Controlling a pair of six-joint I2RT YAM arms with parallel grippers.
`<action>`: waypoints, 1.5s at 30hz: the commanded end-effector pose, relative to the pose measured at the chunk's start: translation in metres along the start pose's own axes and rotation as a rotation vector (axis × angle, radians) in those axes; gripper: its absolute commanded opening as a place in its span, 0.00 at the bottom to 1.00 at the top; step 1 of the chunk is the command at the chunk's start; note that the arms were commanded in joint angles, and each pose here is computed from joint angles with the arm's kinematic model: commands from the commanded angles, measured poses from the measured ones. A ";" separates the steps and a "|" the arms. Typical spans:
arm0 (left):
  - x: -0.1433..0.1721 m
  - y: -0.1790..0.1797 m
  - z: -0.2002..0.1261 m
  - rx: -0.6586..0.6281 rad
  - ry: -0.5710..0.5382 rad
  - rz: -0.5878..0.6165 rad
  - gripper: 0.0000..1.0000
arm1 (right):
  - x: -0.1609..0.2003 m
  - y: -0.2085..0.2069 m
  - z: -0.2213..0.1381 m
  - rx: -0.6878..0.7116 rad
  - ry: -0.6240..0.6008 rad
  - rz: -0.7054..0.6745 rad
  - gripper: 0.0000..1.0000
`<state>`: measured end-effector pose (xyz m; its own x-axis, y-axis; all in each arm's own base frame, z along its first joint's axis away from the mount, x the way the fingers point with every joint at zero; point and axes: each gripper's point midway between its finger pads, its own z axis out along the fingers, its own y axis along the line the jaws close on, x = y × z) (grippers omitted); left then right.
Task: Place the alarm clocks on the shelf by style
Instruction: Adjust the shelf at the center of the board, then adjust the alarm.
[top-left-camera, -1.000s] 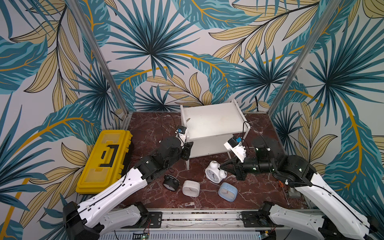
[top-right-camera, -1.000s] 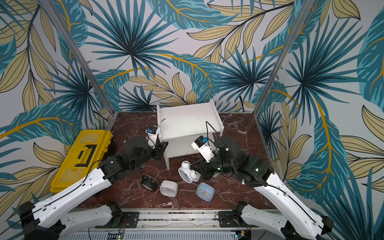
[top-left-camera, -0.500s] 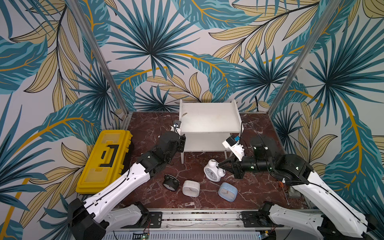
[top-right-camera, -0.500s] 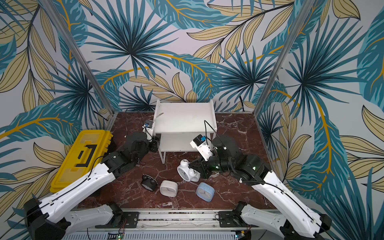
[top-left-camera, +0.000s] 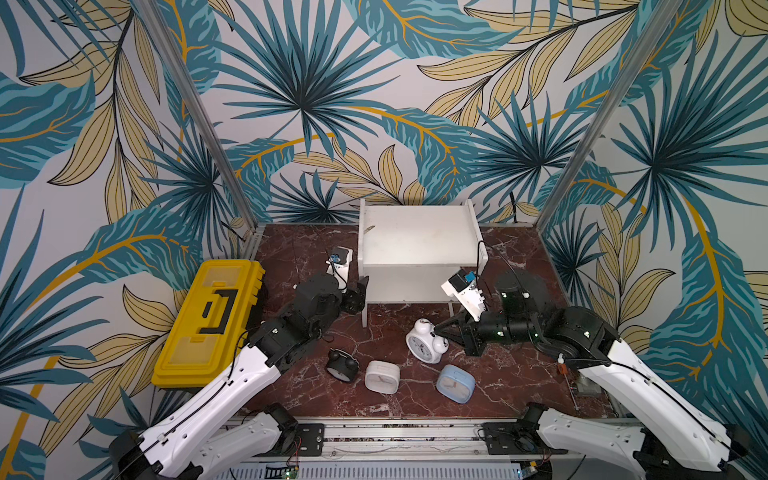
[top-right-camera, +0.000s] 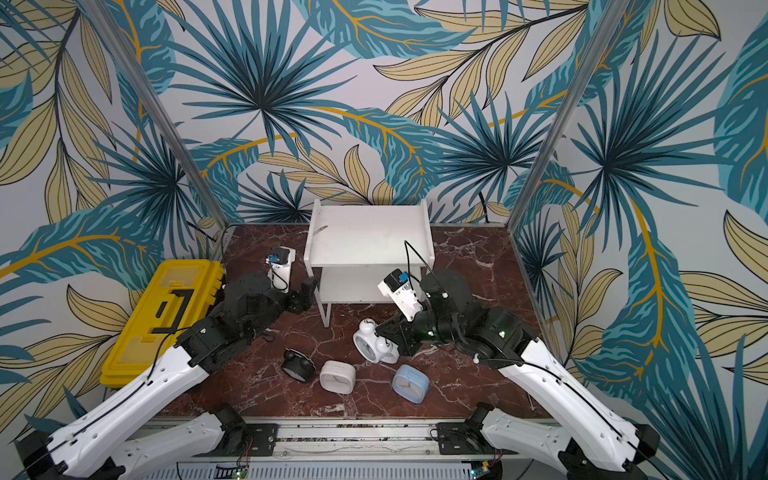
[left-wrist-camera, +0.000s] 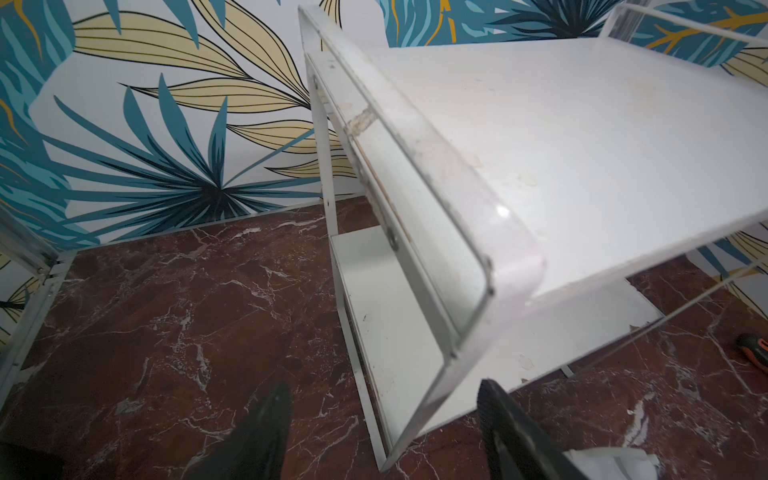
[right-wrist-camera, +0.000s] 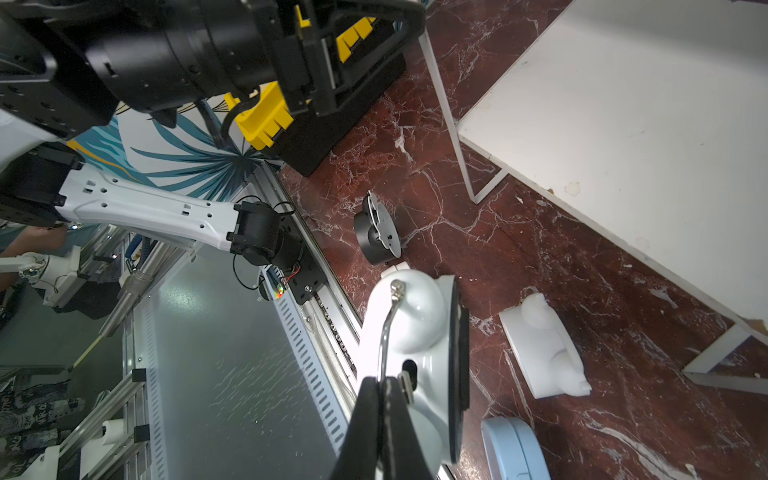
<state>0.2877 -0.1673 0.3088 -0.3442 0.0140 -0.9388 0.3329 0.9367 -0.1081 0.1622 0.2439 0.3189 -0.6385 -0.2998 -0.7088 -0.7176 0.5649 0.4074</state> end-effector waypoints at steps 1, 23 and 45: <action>0.022 0.009 -0.022 0.002 0.051 -0.039 0.79 | -0.017 0.007 -0.008 -0.010 -0.047 -0.045 0.00; -0.083 -0.168 -0.133 1.206 -0.074 0.039 1.00 | -0.089 0.064 -0.057 -0.320 -0.167 -0.153 0.00; -0.061 -0.158 -0.093 1.348 0.060 -0.068 0.93 | -0.129 0.054 -0.062 -0.472 -0.251 -0.070 0.00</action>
<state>0.1797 -0.2867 0.4191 -0.4241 0.0184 -0.9054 0.8984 -0.1173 -0.4232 0.1888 0.2637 0.4558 -0.5729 -0.1228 -0.8104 -0.8163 0.1740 0.5507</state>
